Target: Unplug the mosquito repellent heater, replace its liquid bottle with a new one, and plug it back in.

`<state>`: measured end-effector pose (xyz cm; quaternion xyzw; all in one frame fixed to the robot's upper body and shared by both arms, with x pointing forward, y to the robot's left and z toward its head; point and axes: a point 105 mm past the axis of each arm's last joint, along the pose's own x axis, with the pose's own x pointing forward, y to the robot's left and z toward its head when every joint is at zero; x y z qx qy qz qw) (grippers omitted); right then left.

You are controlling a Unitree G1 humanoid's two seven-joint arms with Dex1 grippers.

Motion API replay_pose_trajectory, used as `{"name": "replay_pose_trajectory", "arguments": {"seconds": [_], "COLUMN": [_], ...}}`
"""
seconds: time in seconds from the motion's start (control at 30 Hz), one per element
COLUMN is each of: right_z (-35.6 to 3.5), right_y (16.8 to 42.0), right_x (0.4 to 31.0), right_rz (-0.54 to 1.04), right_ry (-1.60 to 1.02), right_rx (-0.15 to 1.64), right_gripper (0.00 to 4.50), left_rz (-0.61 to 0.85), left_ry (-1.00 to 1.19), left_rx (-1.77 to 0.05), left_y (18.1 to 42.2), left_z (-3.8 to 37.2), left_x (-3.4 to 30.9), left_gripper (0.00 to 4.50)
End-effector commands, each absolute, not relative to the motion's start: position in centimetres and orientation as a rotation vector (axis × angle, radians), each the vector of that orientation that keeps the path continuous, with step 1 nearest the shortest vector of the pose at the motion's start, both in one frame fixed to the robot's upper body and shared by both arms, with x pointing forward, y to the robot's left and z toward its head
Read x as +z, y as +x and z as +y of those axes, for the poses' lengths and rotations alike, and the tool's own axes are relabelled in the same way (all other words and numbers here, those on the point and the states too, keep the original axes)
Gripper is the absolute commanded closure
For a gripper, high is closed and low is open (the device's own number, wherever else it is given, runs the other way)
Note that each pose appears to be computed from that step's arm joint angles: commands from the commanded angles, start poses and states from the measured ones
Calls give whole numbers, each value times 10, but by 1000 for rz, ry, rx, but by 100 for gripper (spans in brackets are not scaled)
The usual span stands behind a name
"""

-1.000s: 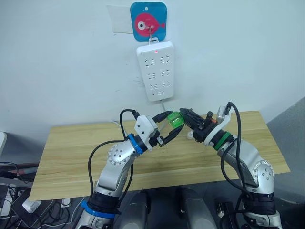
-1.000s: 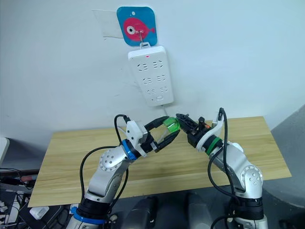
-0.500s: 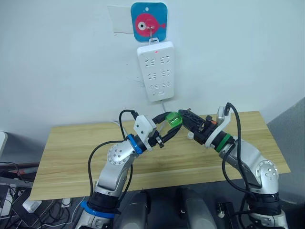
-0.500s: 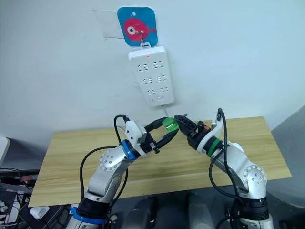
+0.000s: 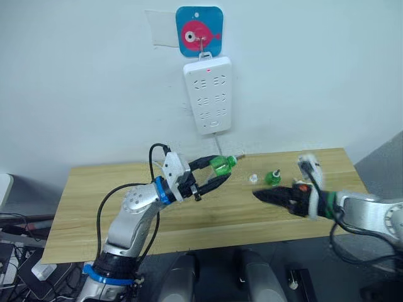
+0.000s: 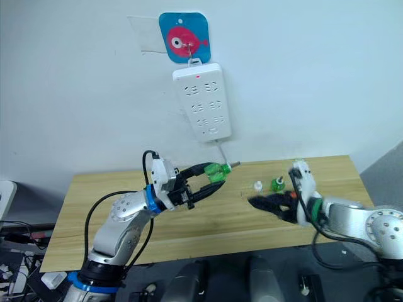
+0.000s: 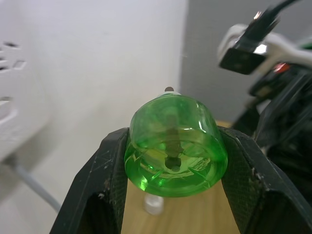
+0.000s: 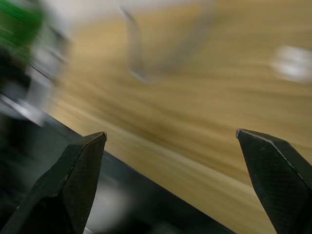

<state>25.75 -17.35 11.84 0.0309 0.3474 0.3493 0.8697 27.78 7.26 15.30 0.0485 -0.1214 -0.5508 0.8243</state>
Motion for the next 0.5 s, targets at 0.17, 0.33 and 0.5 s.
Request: {"name": "replay_pose_trajectory", "arguments": {"seconds": [0.17, 0.33, 0.5], "right_z": [-267, -278, -284], "right_y": [294, 310, 328], "right_x": [95, 78, 75], "right_rz": [762, 839, 875], "right_ry": [-451, -448, -404], "right_rx": [575, 581, 551], "right_gripper": [4, 4, 4], "left_rz": [-312, -307, -298], "left_ry": [152, 148, 146], "left_rx": [-1276, -1267, -1266], "left_y": [261, 263, 259], "left_z": [63, 66, 67], "left_x": [163, 164, 164], "left_gripper": [224, 224, 224]}}
